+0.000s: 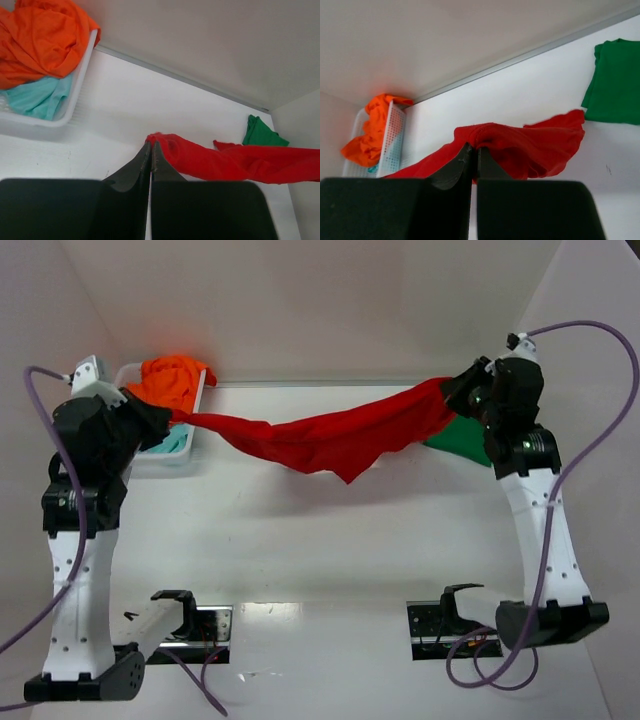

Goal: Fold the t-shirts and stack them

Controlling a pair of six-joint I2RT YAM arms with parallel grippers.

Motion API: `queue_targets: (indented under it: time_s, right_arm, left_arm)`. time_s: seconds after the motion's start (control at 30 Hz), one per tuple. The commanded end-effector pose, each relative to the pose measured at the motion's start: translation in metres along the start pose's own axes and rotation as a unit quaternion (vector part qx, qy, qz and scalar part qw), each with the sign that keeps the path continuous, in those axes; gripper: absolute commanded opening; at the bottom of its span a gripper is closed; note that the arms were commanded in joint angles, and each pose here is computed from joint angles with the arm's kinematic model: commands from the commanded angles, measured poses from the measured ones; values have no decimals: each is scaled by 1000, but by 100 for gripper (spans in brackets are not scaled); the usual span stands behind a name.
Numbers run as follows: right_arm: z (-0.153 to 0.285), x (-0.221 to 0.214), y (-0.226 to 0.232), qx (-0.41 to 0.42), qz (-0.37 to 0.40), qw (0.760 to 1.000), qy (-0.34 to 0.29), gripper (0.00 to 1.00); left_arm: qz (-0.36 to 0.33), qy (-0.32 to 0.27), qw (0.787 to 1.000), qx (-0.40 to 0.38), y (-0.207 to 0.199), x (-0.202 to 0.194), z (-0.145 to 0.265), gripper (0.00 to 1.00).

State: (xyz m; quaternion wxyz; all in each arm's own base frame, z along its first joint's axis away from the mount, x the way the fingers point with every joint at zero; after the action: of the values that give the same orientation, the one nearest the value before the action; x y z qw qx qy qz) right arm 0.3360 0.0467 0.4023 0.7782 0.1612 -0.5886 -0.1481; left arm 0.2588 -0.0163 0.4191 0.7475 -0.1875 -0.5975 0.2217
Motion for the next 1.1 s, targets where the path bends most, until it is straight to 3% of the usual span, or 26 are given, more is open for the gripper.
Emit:
queue_targets:
  time_s: [0.0,0.2,0.3,0.5,0.6,0.87,1.07]
  right_arm:
    - [35,0,4,25,10,1000,-15,0]
    - [96,-10,2,39,7,999,-28,0]
    - [115,8,8,42,7,998,-56,0]
    - [67,13,10,31,-4,999,-43,0]
    - [26,-9,-1,16,-16,1000,-11,0]
    - [-62,-115,-54,-44,-40,993,104,0]
    - [-105,-156,-75,-68,-46,986,148,0]
  left_arm:
    - [-4,-50,998,-32,-11,15,43,0]
    - [17,-69,996,-44,-8,0,88,0]
    - [17,-89,995,-52,-13,8,103,0]
    - [21,-71,996,-48,-12,4,71,0]
    - [25,-27,999,-35,-1,-21,36,0]
    - [39,104,993,29,50,-110,-31,0]
    - [25,154,985,70,74,-140,-71,0]
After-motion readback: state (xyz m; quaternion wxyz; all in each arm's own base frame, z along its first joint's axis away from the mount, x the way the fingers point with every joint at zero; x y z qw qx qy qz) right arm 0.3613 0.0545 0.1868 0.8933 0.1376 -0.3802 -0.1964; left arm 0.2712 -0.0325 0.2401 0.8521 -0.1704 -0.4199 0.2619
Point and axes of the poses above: each gripper's point midway between its finger pads, its own z axis back along the fingers, its own y axis along the line the jaws close on, x = y × z, the point moved 4 cm from there along z, back along the fingers, and after that the axes turned 6 degrees about z, right-handed, at the moved point
